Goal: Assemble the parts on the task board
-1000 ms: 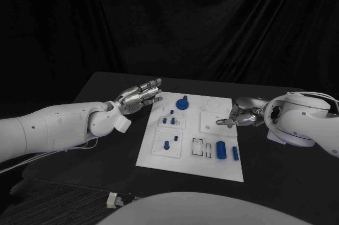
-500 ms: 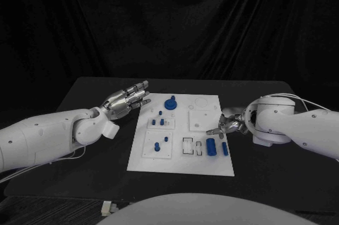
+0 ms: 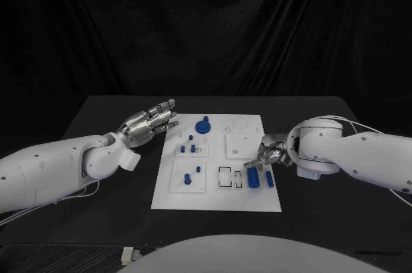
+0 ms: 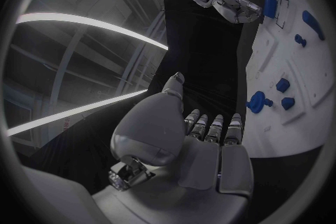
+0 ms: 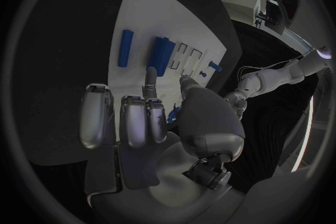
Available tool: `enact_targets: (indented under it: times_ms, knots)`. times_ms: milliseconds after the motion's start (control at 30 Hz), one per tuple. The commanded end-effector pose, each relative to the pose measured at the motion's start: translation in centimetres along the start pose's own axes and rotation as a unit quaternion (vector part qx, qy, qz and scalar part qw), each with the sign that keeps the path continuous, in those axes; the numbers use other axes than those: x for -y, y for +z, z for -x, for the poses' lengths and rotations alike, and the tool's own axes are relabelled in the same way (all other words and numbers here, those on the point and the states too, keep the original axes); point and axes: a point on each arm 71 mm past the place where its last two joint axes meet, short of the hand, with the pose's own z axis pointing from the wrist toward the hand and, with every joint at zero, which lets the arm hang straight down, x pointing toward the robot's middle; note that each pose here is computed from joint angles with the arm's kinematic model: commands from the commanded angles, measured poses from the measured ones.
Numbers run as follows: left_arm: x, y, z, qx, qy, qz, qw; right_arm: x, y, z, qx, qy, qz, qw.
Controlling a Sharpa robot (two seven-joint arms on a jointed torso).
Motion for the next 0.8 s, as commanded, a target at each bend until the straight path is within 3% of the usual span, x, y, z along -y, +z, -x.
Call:
enact_targets:
  times_ms: [33, 367, 800]
  knots:
    - [0.04, 0.07, -0.1, 0.0, -0.004, -0.009, 1.0, 0.0, 0.3, -0.1, 0.006, 0.008, -0.015, 1.0]
    - [-0.01, 0.12, -0.13, -0.002, -0.005, -0.008, 1.0, -0.5, 0.9, -0.9, -0.014, -0.041, -0.026, 0.999]
    - [-0.14, 0.24, -0.23, -0.005, -0.007, -0.005, 1.0, -0.8, 1.5, -1.5, -0.016, -0.071, -0.031, 0.997]
